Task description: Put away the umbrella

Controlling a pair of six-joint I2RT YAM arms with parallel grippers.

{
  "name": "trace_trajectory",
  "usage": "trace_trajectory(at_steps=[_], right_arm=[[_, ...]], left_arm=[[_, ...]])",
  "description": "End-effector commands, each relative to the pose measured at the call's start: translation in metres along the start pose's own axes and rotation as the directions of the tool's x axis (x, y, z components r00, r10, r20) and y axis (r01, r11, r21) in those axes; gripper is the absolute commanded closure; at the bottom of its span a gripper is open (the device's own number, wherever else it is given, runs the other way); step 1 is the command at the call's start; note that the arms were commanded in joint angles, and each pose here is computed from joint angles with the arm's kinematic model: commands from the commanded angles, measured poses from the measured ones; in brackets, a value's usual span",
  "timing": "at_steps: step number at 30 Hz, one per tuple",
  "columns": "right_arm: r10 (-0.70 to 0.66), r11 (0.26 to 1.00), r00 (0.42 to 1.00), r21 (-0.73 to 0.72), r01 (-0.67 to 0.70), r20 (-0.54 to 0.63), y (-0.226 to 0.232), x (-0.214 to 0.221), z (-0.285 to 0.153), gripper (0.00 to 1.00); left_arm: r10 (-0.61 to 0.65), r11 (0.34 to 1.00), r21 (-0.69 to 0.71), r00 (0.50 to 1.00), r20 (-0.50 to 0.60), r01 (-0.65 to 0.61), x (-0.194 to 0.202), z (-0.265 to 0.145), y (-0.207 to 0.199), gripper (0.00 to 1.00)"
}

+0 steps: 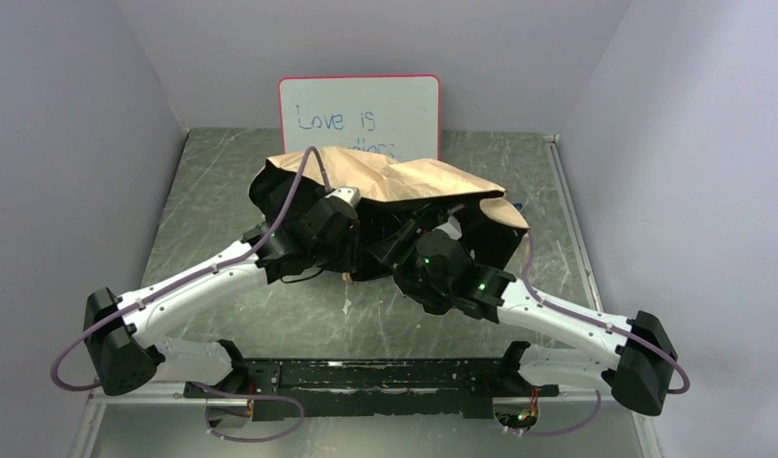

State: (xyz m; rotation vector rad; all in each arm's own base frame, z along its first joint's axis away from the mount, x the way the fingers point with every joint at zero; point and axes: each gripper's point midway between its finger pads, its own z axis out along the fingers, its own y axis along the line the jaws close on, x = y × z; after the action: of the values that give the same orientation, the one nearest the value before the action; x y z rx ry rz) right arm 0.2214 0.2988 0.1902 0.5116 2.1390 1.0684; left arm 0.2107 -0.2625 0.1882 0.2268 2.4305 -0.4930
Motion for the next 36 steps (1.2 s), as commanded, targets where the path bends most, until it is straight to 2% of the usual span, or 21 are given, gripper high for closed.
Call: trace_trajectory(at_steps=[1,5,9,20,24,26,28,32,34,36], right_arm=[[-0.044,0.996,0.999,0.081,0.042,0.026,-0.035,-0.004,-0.014,0.27],[-0.073,0.991,0.997,0.112,0.07,0.017,-0.058,-0.003,-0.03,0.25],[-0.163,0.979,0.986,0.129,0.159,0.023,-0.073,-0.01,-0.048,0.25],[-0.326,0.937,0.928,0.189,0.292,0.18,-0.071,-0.066,-0.106,0.27],[-0.389,0.914,0.893,0.216,0.343,0.226,-0.047,-0.09,-0.116,0.27],[-0.435,0.886,0.869,0.284,0.367,0.235,-0.038,-0.104,-0.118,0.27],[-0.507,0.832,0.838,0.368,0.414,0.203,-0.03,-0.113,-0.112,0.28],[-0.6,0.743,0.79,0.452,0.493,0.125,-0.016,-0.136,-0.092,0.28],[-0.587,0.736,0.806,0.467,0.491,0.078,-0.024,-0.152,-0.077,0.28],[-0.541,0.765,0.838,0.453,0.458,0.067,-0.036,-0.168,-0.066,0.29]], left_arm=[[-0.012,0.999,-0.047,0.996,0.085,0.016,-0.016,0.019,0.006,0.95],[0.025,0.997,-0.071,0.997,0.074,-0.019,-0.012,0.033,0.009,0.95],[0.068,0.994,-0.093,0.996,0.055,-0.063,-0.002,0.051,0.015,0.95],[0.115,0.99,-0.085,0.993,-0.006,-0.115,0.029,0.084,0.024,0.95],[0.137,0.988,-0.07,0.99,-0.011,-0.138,0.029,0.084,0.022,0.69],[0.148,0.987,-0.058,0.989,0.012,-0.147,0.022,0.076,0.019,0.54],[0.165,0.986,-0.044,0.985,0.042,-0.163,0.013,0.065,0.017,0.45],[0.22,0.974,0.023,0.969,0.115,-0.224,-0.008,0.035,0.005,0.37],[0.239,0.966,0.064,0.96,0.148,-0.251,-0.015,0.021,-0.001,0.35],[0.245,0.964,0.056,0.954,0.174,-0.258,-0.023,0.011,0.001,0.36]])
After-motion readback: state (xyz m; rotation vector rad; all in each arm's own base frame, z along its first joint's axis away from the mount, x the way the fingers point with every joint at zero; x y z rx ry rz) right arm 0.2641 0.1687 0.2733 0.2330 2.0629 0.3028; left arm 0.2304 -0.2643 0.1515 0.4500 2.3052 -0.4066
